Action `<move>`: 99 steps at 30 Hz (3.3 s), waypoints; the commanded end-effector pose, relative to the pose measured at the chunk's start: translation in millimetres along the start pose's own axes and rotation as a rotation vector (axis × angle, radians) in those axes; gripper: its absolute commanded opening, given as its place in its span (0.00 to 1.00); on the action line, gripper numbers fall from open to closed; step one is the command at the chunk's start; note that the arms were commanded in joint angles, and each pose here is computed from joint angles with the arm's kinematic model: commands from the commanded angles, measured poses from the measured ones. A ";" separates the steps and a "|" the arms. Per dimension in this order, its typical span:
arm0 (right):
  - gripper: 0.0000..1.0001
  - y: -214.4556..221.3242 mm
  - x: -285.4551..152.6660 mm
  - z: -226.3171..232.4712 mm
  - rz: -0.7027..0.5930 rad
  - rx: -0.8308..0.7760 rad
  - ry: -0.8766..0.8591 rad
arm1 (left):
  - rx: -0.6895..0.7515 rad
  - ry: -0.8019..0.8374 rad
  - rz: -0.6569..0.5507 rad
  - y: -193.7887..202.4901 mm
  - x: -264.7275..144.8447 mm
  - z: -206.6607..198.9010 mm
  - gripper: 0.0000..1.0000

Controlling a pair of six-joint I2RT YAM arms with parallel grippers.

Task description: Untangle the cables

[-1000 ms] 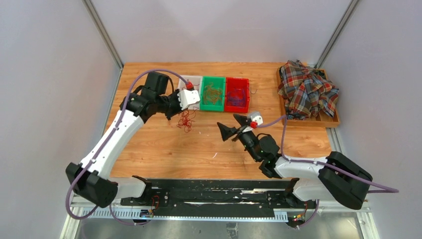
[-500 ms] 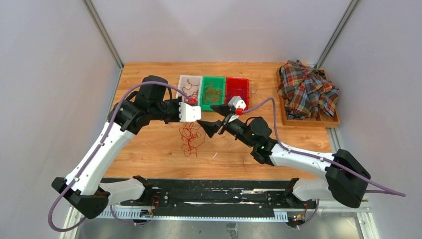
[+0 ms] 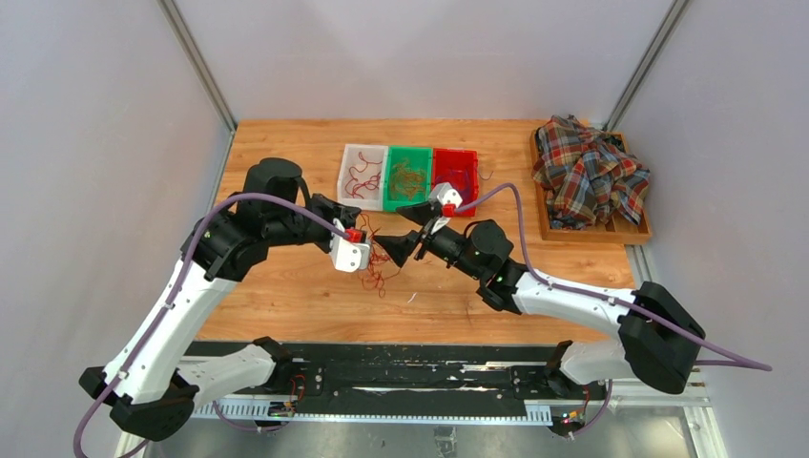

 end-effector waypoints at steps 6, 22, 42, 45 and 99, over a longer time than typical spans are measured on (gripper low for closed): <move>0.79 -16.7 10.6 12.9 -0.042 0.037 -0.063 | 0.106 -0.014 -0.050 -13.5 4.8 3.6 0.01; 0.75 -21.1 8.8 -21.1 -0.067 0.034 0.140 | 0.072 -0.039 -0.116 -37.6 -5.9 6.9 0.01; 0.76 9.8 37.4 -13.8 -0.069 0.082 0.122 | 0.035 -0.024 -0.236 -82.6 -6.4 22.9 0.01; 0.76 32.6 32.5 -16.8 -0.042 0.089 0.132 | 0.054 -0.055 -0.251 -90.6 -15.4 31.4 0.01; 0.91 69.1 -36.8 -17.7 0.169 -0.105 0.115 | 0.400 -0.634 -0.186 -132.7 -102.1 162.5 0.01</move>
Point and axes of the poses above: each gripper's point midway between its finger pads, its own x axis out along the fingers, its own z axis along the line the jaws close on, y = z × x, the point moved 1 cm from there along -x, back along the fingers, and after that the axes turned 7 degrees about -x, right-handed, at the moved point
